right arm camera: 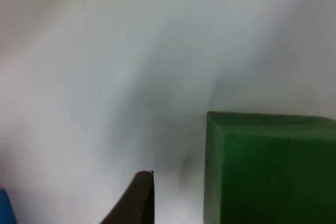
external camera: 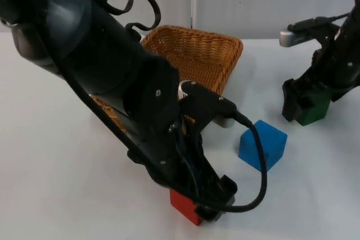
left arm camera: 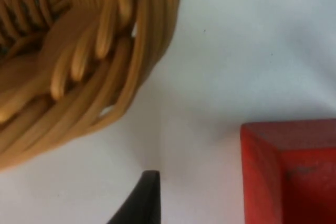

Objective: Pick up one cube with each hand and place exactly two cubes into the same basket, leaving the remaining cube outside.

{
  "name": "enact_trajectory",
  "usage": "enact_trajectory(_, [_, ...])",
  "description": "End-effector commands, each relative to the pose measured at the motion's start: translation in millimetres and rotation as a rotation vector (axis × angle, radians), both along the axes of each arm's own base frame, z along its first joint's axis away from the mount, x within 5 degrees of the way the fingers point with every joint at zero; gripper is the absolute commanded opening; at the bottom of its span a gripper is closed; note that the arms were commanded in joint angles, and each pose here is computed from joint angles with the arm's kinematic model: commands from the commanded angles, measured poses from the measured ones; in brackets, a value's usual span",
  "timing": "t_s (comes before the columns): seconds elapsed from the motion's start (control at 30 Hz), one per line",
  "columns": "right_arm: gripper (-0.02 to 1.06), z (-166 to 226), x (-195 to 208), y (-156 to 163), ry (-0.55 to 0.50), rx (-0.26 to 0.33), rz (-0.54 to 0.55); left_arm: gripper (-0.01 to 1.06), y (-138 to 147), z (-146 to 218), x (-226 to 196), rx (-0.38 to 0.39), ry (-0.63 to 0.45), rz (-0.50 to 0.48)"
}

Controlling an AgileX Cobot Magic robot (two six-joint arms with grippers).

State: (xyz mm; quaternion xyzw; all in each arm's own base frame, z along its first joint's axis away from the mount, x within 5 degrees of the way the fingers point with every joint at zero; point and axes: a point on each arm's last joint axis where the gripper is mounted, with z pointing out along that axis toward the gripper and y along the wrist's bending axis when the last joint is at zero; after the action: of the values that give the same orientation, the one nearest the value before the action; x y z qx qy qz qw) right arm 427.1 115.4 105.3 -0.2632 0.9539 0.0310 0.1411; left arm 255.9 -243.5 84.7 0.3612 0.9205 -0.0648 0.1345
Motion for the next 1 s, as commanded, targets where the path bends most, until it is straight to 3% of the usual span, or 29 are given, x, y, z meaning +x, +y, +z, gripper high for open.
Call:
enact_trajectory(0.0, [0.92, -2.0, -0.7, 2.0, 0.008, -0.006, 0.015, 1.00, -3.0, 1.2, -0.8, -0.014, -0.002, 0.010])
enact_trajectory(0.07, [0.80, -1.1, -0.4, 2.1, 0.003, -0.005, 0.015, 0.96, -3.0, 1.2, -0.8, -0.014, -0.002, 0.010])
enact_trajectory(0.17, [0.61, -1.1, -0.1, 2.0, 0.000, -0.006, 0.016, 0.80, -3.0, 1.2, -0.8, -0.014, -0.002, 0.011])
enact_trajectory(0.2, [0.61, -1.1, -0.1, 2.0, 0.000, -0.006, 0.016, 0.80, -3.0, 1.2, -0.8, -0.014, -0.002, 0.011])
enact_trajectory(0.4, [0.14, 17.2, -0.5, 0.1, -0.035, -0.024, 0.036, 0.28, -1.8, 1.3, -2.3, -0.017, 0.032, 0.090])
enact_trajectory(0.43, [0.14, 17.2, -0.5, 0.1, -0.035, -0.024, 0.036, 0.28, -1.8, 1.3, -2.3, -0.017, 0.032, 0.090])
enact_trajectory(0.5, [0.00, 34.4, -0.7, -0.6, -0.074, -0.024, 0.041, 0.08, -1.6, 1.2, -2.5, -0.015, 0.034, 0.090])
enact_trajectory(0.53, [0.00, 44.4, -1.4, -0.8, -0.094, -0.019, 0.041, -0.01, -1.6, 1.1, -2.6, -0.014, 0.036, 0.092])
enact_trajectory(0.97, [0.00, 153.3, -23.3, -6.7, -0.320, 0.030, 0.040, 0.00, 1.0, 54.8, -7.0, -0.086, -0.009, 0.101])
